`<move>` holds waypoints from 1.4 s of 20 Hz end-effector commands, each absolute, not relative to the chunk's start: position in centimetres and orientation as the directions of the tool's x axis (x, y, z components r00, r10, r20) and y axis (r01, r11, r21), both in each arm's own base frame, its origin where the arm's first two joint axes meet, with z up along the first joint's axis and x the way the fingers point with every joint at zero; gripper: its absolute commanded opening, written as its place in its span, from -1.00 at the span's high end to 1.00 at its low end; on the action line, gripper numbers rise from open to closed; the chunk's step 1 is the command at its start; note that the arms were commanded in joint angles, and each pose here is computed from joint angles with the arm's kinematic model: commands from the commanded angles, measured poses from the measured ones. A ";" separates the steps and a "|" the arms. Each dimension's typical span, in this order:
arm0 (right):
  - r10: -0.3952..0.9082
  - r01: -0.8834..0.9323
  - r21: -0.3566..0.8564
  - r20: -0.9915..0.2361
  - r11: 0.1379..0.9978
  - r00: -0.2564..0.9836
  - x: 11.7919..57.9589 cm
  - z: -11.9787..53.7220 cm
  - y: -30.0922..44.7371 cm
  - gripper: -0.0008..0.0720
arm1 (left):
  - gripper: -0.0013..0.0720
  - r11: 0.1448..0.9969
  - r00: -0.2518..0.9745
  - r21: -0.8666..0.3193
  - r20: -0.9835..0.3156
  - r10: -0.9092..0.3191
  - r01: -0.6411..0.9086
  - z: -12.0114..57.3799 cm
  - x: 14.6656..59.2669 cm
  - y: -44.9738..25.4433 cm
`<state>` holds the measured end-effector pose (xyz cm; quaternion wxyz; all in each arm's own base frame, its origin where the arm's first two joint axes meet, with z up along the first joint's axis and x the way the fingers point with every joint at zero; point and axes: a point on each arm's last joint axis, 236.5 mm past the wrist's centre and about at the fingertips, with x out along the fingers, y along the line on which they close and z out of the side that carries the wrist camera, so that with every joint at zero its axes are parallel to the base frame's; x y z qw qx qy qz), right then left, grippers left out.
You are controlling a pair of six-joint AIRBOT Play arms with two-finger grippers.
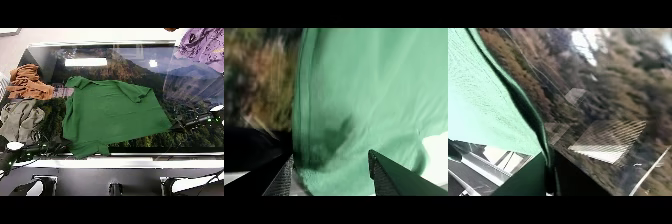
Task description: Fold the clothes and pants, and hang the long-sleeved shirts on hangers.
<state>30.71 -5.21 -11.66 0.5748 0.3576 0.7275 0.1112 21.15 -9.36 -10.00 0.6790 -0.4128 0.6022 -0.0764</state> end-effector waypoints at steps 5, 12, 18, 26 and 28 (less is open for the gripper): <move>0.639 0.381 0.575 -0.767 0.724 -0.058 31.1 -10.7 -5.4 0.88 | -0.45 0.701 0.178 -0.629 -0.773 -0.609 -0.335 -11.2 19.9 -11.3; 0.628 0.373 0.571 -0.777 0.731 -0.042 31.4 -10.1 -5.5 0.88 | 0.18 0.701 0.136 -0.633 -0.767 -0.628 -0.329 -11.2 19.1 -12.6; 0.627 0.348 0.583 -0.779 0.734 -0.017 31.8 -9.0 -5.2 0.88 | 0.92 0.689 0.155 -0.651 -0.753 -0.640 -0.320 -10.6 19.8 -12.8; 0.514 -0.050 0.524 -0.805 0.850 0.297 43.7 0.8 3.8 0.89 | 0.93 0.749 0.596 -0.654 -0.643 -0.481 -0.101 2.4 36.3 -8.3; 0.399 -0.159 0.372 -0.769 0.915 0.499 48.8 8.2 5.2 0.89 | 0.93 0.777 0.695 -0.630 -0.562 -0.449 -0.007 8.8 40.4 -7.2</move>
